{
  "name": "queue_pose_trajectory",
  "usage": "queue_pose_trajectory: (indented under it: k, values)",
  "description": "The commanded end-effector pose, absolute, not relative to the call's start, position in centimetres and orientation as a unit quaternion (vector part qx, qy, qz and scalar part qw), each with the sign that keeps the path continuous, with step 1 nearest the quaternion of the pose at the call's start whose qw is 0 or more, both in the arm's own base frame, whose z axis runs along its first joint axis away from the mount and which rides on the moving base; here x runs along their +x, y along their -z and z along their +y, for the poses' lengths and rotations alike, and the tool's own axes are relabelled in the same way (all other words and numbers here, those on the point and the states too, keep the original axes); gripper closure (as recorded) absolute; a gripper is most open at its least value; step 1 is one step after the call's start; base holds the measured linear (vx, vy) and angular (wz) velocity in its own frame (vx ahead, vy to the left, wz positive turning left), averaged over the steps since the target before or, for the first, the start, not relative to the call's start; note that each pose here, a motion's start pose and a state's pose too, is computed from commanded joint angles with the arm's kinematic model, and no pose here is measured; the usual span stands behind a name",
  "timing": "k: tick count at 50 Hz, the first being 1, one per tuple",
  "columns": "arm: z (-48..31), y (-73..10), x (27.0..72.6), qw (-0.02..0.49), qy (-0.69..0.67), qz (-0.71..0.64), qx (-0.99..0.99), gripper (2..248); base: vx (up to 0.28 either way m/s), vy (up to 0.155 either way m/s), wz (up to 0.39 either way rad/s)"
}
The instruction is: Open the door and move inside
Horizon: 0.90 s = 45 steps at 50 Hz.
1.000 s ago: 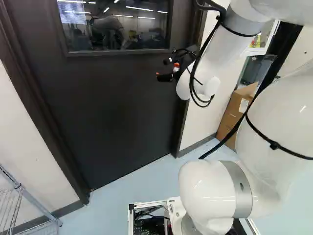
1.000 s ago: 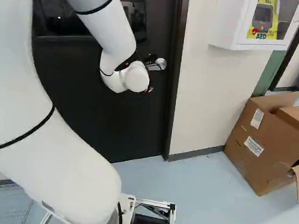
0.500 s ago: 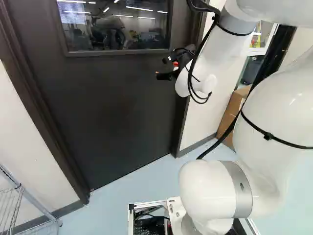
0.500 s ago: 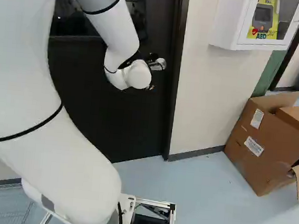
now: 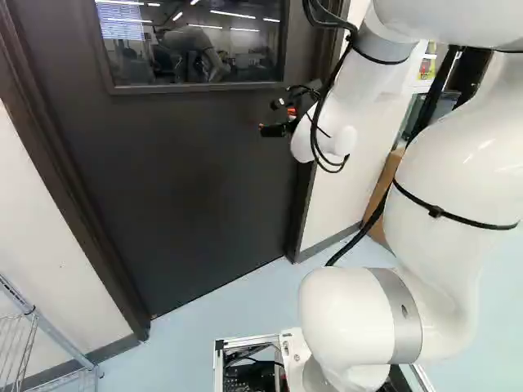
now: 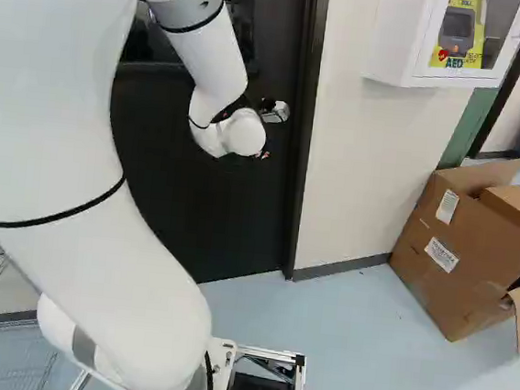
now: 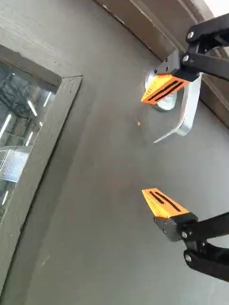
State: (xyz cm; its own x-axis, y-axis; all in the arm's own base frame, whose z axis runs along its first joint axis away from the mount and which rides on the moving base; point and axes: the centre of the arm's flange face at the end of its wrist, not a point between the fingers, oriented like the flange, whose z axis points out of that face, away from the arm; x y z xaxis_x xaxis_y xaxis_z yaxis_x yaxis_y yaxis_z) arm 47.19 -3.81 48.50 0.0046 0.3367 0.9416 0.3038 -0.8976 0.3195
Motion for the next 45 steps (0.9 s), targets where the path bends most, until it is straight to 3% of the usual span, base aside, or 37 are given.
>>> queue_pose_trajectory:
  k: [45]
  values:
    - [-3.1,-43.6,47.4,-0.010,-0.632,0.226,0.741,3,0.000,0.000,0.000]
